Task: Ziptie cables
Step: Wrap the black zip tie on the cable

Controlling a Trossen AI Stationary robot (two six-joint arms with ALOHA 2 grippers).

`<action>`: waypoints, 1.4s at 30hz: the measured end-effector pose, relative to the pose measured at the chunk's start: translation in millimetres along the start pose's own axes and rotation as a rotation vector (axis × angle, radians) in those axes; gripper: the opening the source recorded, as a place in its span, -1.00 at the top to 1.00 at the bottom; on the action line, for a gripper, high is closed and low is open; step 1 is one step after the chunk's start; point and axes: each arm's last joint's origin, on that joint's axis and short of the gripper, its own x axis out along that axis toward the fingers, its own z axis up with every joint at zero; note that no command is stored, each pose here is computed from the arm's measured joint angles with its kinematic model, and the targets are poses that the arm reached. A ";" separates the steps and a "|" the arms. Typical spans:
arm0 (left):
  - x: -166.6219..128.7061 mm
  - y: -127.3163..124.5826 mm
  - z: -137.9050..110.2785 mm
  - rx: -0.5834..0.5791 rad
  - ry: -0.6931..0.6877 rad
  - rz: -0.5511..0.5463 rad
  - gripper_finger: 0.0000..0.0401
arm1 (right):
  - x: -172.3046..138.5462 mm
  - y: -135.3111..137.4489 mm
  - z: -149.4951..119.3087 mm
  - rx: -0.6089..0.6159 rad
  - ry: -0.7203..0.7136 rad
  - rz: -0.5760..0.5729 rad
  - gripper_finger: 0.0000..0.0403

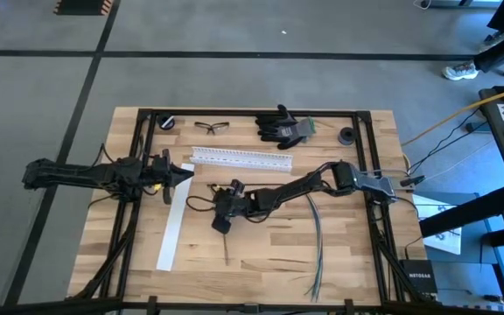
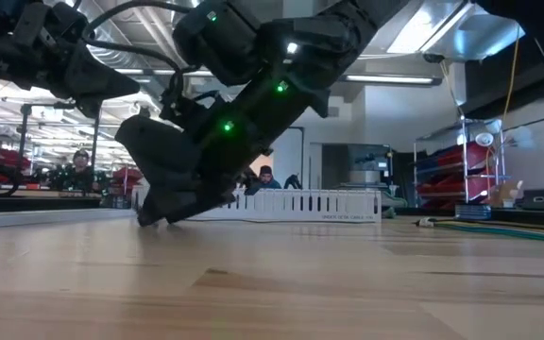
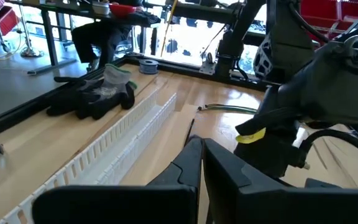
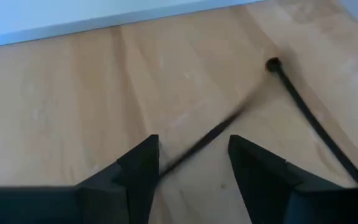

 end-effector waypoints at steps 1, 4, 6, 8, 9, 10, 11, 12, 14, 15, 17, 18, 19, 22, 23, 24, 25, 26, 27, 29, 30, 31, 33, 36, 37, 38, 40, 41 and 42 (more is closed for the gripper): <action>0.0 0.0 0.0 0.000 0.000 0.000 1.00 | 0.0 -0.5 -0.9 -0.003 0.008 -0.008 0.16; 0.0 0.0 0.0 0.000 0.000 0.000 1.00 | -0.2 -0.7 -1.8 -0.008 0.023 -0.004 0.35; 0.0 0.0 0.0 0.000 0.000 0.000 1.00 | -0.7 -0.5 -2.0 -0.009 0.036 0.013 0.55; 0.0 0.0 0.0 0.000 0.000 0.000 1.00 | -0.8 0.0 -2.1 -0.013 0.043 0.030 0.78; 0.0 0.0 0.0 0.000 0.000 0.000 1.00 | -0.8 0.1 -2.2 -0.021 0.047 0.041 0.89; 0.0 0.0 0.0 0.000 0.000 0.000 1.00 | -0.7 0.1 -2.1 -0.032 0.050 0.050 0.94; 0.0 0.0 0.0 0.000 0.000 0.000 1.00 | -0.7 0.2 -2.4 -0.035 0.055 0.056 0.95; 0.0 0.0 0.0 0.000 0.000 0.000 1.00 | -0.8 0.3 -2.6 -0.036 0.061 0.062 0.95; 0.0 0.0 0.0 0.000 0.000 0.000 1.00 | -2.0 0.2 -2.1 -0.045 0.075 0.082 0.98; 0.0 0.0 0.0 0.000 0.000 0.000 1.00 | -3.2 -0.1 -1.5 -0.066 0.084 0.091 0.99; 0.0 0.0 0.0 0.000 0.000 0.000 1.00 | -6.2 0.2 -0.4 -0.108 0.090 0.092 0.99; 0.0 0.0 0.0 0.000 0.000 0.000 1.00 | -9.3 0.0 0.0 -0.137 0.105 0.088 1.00; 0.0 0.0 0.0 0.000 0.000 0.000 1.00 | -12.3 0.4 -0.4 -0.174 0.120 0.085 1.00; 0.0 0.0 -0.2 0.000 0.002 0.000 1.00 | -20.6 3.2 -1.4 -0.297 0.134 0.038 1.00; 0.0 0.0 -0.1 0.000 0.001 0.000 1.00 | -23.4 4.7 -2.5 -0.349 0.138 0.012 1.00; 0.0 0.0 -0.1 0.000 0.001 0.000 1.00 | -26.2 7.2 -4.2 -0.401 0.142 -0.013 1.00; 0.0 0.0 -0.1 0.000 0.001 -0.001 1.00 | -28.5 10.3 -6.5 -0.449 0.142 -0.042 1.00; 0.0 0.0 -0.1 0.000 0.001 0.000 1.00 | -30.8 14.2 -8.9 -0.498 0.139 -0.069 1.00; 0.0 0.0 -0.2 0.000 0.002 0.000 1.00 | -33.5 18.4 -12.0 -0.543 0.139 -0.100 1.00; 0.0 0.0 -0.1 0.000 0.001 0.000 1.00 | -39.2 26.9 -20.1 -0.618 0.127 -0.170 1.00; 0.0 0.0 -0.2 0.000 0.002 0.000 1.00 | -41.7 30.3 -24.4 -0.651 0.121 -0.203 1.00; 0.0 0.0 -0.1 0.000 0.001 0.000 1.00 | -43.7 33.5 -29.2 -0.674 0.116 -0.231 1.00; 0.0 0.0 -0.1 0.000 0.001 0.000 1.00 | -47.7 38.8 -38.5 -0.705 0.101 -0.277 1.00; 0.0 0.0 0.0 0.003 0.000 0.000 1.00 | -50.4 42.9 -50.4 -0.655 0.042 -0.310 1.00; 0.0 0.0 0.0 0.003 0.000 0.000 1.00 | -50.9 44.1 -54.2 -0.630 0.028 -0.305 1.00; 0.0 0.0 -0.1 0.004 0.001 0.000 1.00 | -51.5 45.4 -57.0 -0.606 0.019 -0.300 1.00; 0.0 0.0 -0.1 0.003 0.001 0.000 1.00 | -51.5 46.0 -61.3 -0.573 0.010 -0.292 1.00; 0.0 0.0 -0.3 -0.002 0.003 0.000 1.00 | -51.2 46.0 -62.5 -0.555 0.005 -0.285 1.00; 0.0 0.0 -0.4 -0.010 0.004 0.000 1.00 | -50.7 46.1 -63.7 -0.534 0.004 -0.272 1.00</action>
